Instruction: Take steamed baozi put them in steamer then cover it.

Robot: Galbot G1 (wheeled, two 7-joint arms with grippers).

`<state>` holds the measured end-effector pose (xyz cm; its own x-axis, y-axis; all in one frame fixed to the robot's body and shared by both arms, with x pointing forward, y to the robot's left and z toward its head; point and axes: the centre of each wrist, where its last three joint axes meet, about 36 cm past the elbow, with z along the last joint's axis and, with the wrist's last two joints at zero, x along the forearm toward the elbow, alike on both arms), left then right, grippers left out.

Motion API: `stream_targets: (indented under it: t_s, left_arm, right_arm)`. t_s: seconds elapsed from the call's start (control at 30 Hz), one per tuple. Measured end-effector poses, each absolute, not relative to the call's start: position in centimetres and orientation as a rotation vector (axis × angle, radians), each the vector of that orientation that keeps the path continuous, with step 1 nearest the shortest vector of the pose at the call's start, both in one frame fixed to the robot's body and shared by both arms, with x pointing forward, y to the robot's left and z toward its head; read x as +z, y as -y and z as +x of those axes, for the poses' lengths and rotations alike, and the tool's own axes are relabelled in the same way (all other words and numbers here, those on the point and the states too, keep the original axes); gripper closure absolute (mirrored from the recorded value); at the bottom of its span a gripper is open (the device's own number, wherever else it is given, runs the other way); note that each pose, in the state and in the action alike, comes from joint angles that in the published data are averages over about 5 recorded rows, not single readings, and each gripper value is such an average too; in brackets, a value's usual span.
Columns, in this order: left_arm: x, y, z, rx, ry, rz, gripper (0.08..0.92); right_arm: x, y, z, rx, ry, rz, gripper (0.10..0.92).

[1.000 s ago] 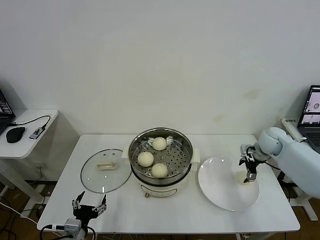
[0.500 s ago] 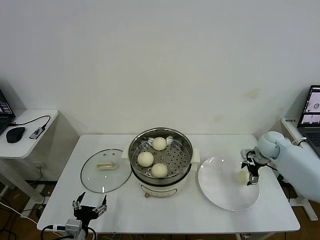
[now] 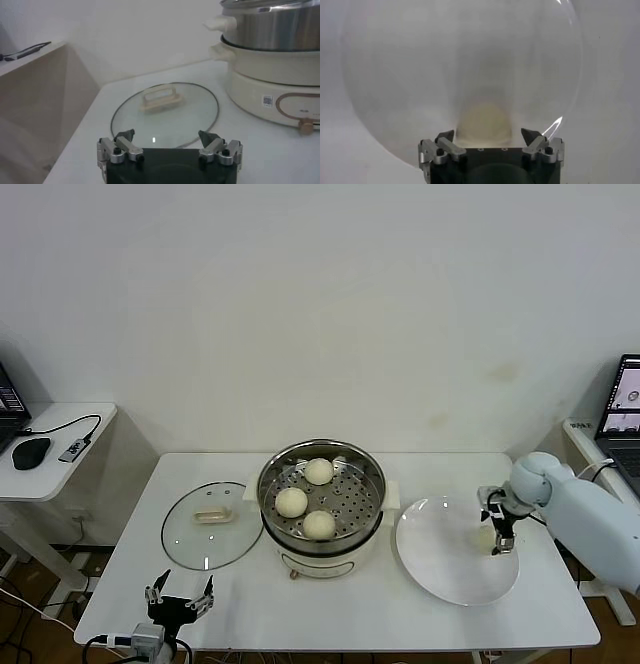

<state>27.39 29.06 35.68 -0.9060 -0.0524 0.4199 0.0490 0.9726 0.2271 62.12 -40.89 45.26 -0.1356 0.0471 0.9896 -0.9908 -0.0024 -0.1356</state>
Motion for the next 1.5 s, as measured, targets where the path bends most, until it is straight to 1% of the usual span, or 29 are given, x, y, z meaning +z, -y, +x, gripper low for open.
stream_targets:
  t_s: [0.17,0.27,0.5,0.7,0.83,1.0,1.3,1.5]
  left_arm:
    - [35.6,-29.1,27.4,-0.325,2.684,0.003,0.177]
    - [35.6,-29.1,27.4,-0.323,2.685,0.004,0.177]
    - [35.7,-29.0,27.4,-0.325,2.687,0.002,0.177]
    - [36.1,-28.9,27.7,-0.331,2.701,-0.001,0.177]
    - [36.5,-28.8,28.1,-0.344,2.716,-0.001,0.177]
    - [37.1,-28.9,28.4,-0.371,2.733,0.008,0.177]
    - [38.2,-28.8,28.6,-0.398,2.762,0.016,0.177]
    - [38.8,-28.8,28.4,-0.407,2.775,0.025,0.177]
  right_arm:
    - [45.3,40.8,62.1,1.335,1.276,1.103,0.308]
    - [45.3,40.8,62.1,1.337,1.282,1.100,0.343]
    - [46.2,40.6,62.2,1.337,1.305,1.092,0.381]
    - [48.3,40.4,62.1,1.322,1.328,1.095,0.386]
    - [51.2,39.7,62.4,1.310,1.359,1.107,0.386]
    - [56.6,37.3,63.1,1.300,1.417,1.148,0.386]
    - [66.9,29.9,64.4,1.289,1.475,1.258,0.386]
    - [70.6,24.5,64.8,1.272,1.455,1.322,0.386]
